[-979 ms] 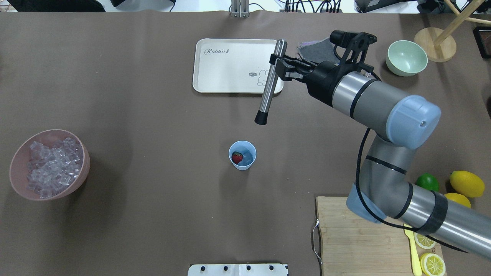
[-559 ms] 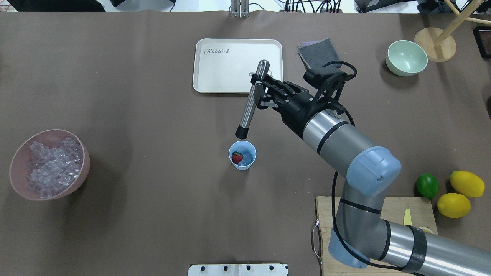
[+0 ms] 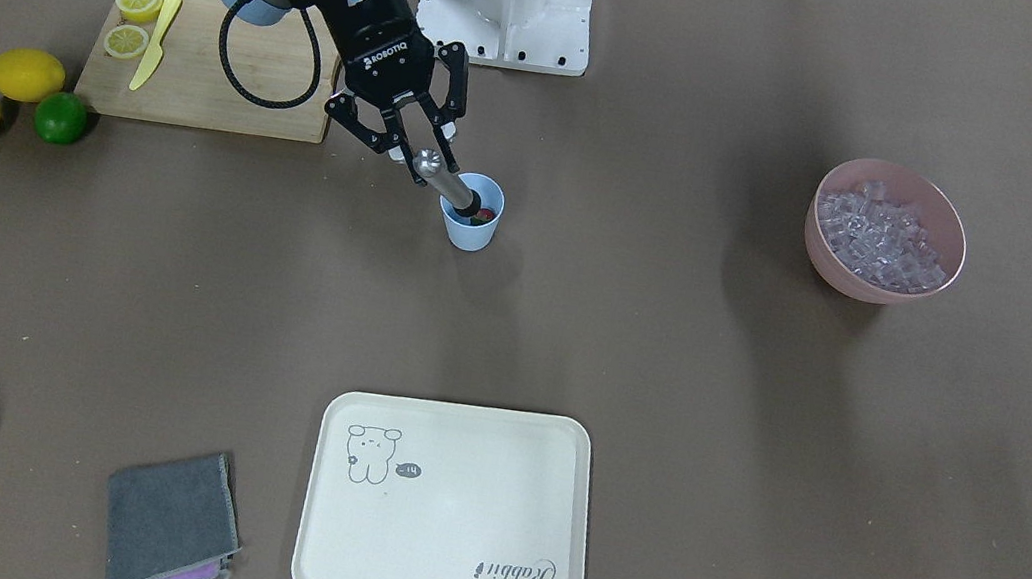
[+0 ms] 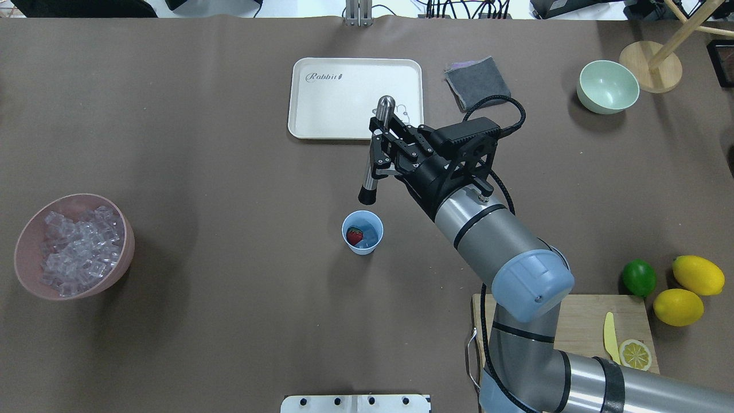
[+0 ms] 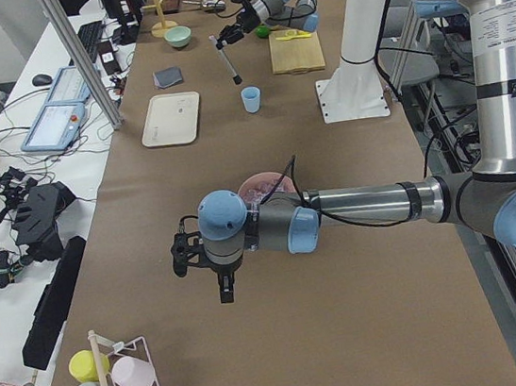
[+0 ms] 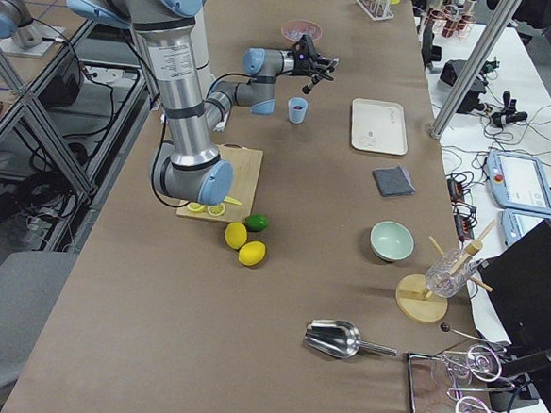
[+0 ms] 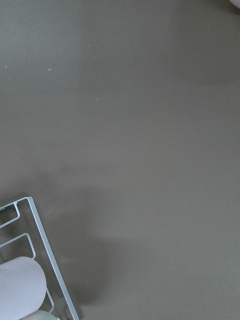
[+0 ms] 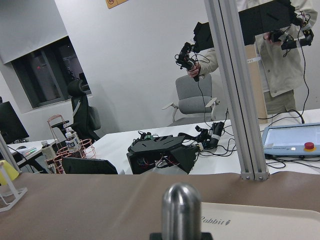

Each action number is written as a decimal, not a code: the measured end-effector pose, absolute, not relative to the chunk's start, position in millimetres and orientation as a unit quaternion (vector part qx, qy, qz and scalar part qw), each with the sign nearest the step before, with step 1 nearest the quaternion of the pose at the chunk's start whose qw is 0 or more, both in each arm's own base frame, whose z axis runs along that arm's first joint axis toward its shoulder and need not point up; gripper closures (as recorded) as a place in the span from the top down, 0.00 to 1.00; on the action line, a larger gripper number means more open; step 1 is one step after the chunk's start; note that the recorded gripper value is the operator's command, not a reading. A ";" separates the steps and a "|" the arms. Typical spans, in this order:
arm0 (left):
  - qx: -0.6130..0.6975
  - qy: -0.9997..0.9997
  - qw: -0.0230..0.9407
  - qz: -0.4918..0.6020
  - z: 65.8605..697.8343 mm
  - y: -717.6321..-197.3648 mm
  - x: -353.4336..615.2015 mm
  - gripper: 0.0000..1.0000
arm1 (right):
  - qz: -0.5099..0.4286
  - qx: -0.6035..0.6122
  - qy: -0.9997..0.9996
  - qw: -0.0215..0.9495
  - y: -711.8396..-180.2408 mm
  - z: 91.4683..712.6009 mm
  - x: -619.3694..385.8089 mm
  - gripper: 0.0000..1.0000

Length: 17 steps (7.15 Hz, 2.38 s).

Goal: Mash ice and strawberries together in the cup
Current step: 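Lower the muddler tip into the light-blue cup with the right gripper, then press the muddler down into the cup to mash the contents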

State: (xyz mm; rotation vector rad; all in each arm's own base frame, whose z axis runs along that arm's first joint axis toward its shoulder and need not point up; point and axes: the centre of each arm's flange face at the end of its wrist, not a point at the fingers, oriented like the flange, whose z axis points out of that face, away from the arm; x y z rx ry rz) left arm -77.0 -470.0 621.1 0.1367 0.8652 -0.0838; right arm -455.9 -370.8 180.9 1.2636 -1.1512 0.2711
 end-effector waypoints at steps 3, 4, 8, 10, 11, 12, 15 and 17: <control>0.062 0.419 0.905 -0.042 625.7 -466.4 -76.7 0.98 | 0.090 0.576 -0.472 0.661 -371.0 174.1 -462.1 0.00; 0.061 0.419 0.905 -0.043 626.5 -465.6 -76.7 0.98 | 0.087 0.577 -0.473 0.661 -370.4 172.2 -463.7 0.00; 0.057 0.419 0.905 -0.045 631.9 -460.8 -76.5 0.98 | 0.062 0.566 -0.492 0.659 -367.9 166.4 -472.5 0.00; 0.053 0.419 0.905 -0.047 635.7 -456.8 -76.3 0.98 | 0.050 0.561 -0.495 0.662 -369.4 169.0 -481.5 0.00; 0.052 0.419 0.905 -0.047 636.4 -456.4 -76.3 0.98 | 0.046 0.558 -0.499 0.661 -369.7 166.0 -485.8 0.00; 0.052 0.419 0.905 -0.047 636.6 -456.2 -76.3 0.98 | 0.043 0.556 -0.501 0.662 -369.6 165.6 -489.4 0.00; 0.051 0.419 0.905 -0.047 637.4 -455.6 -76.3 0.98 | 0.036 0.549 -0.507 0.663 -367.5 170.2 -495.7 0.00; 0.051 0.419 0.905 -0.048 637.1 -455.4 -76.3 0.98 | 0.030 0.545 -0.509 0.666 -369.0 184.5 -506.1 0.00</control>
